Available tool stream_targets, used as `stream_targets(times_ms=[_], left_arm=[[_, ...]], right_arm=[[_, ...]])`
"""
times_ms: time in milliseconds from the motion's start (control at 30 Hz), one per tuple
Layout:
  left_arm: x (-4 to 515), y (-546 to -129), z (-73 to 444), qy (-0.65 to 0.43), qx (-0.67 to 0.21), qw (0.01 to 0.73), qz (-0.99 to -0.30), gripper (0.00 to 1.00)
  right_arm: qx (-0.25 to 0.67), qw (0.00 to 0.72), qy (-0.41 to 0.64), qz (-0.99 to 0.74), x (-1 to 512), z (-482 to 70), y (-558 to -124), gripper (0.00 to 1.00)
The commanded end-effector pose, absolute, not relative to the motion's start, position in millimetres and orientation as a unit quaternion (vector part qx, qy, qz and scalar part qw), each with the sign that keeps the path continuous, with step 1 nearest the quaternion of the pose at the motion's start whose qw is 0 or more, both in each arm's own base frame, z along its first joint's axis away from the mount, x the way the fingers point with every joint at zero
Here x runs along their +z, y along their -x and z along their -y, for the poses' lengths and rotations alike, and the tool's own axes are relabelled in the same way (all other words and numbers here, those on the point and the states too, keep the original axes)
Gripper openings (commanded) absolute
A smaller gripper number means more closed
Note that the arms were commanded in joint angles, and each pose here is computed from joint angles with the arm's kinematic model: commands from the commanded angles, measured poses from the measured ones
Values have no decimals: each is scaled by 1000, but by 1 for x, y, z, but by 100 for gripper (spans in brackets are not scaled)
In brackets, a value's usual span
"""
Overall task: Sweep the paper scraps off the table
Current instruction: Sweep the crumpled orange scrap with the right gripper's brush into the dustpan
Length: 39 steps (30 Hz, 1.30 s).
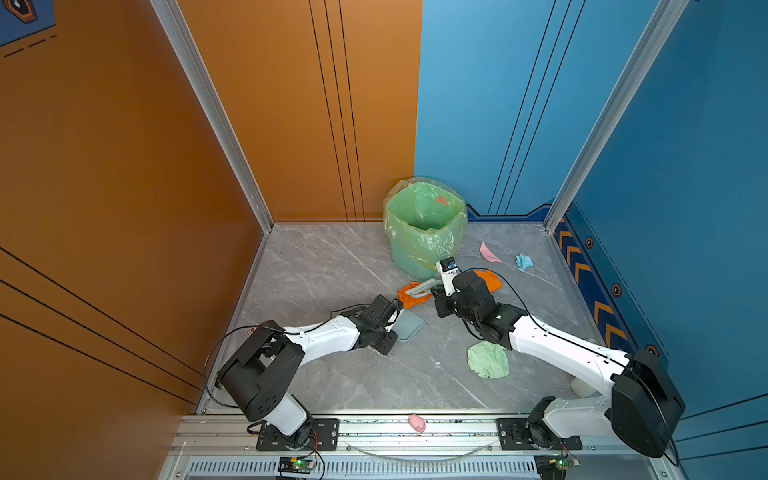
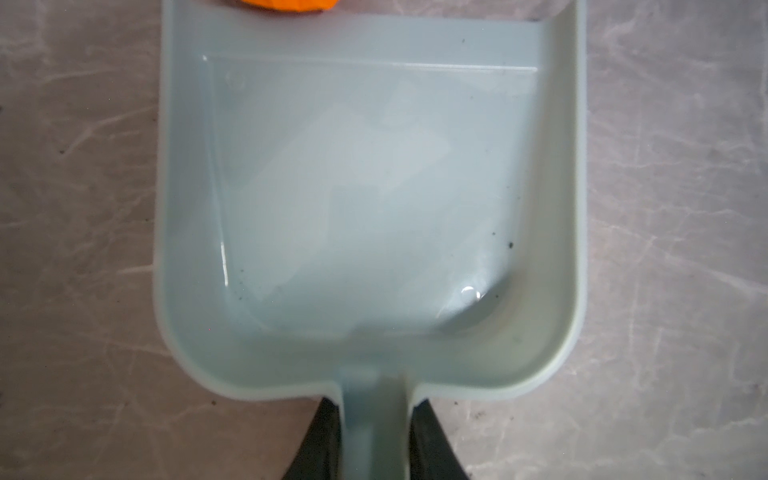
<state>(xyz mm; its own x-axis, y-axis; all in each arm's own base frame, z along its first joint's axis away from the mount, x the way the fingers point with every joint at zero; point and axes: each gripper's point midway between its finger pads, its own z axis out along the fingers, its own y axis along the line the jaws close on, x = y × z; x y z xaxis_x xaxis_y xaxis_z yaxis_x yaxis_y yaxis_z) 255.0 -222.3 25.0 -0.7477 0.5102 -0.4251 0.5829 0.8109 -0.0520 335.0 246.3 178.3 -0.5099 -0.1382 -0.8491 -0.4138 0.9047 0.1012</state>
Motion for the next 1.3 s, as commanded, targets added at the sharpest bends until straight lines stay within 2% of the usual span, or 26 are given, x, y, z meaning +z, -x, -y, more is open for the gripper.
stream_targets(times_ms=[0,267,533,700,933,1267], left_arm=[[30,-245,217,-292,-85,180,-935,0],[33,-243,214,-284,-81,177,-939,0],[33,-243,213,-282,-80,175,-940,0],[29,-244,213,-280,-76,169,-942,0],[25,-247,213,-279,-73,167,-943,0],[26,-248,209,-271,-76,176,-943,0]], right_arm=[[120,490,125,-855,172,-239,-352,0],[103,471,128,-866,143,-246,-363,0],[95,437,143,-883,115,-245,-355,0],[82,405,182,-892,96,-242,-341,0],[128,342,235,-901,78,-256,-311,0],[168,294,277,-899,84,-266,-280,0]])
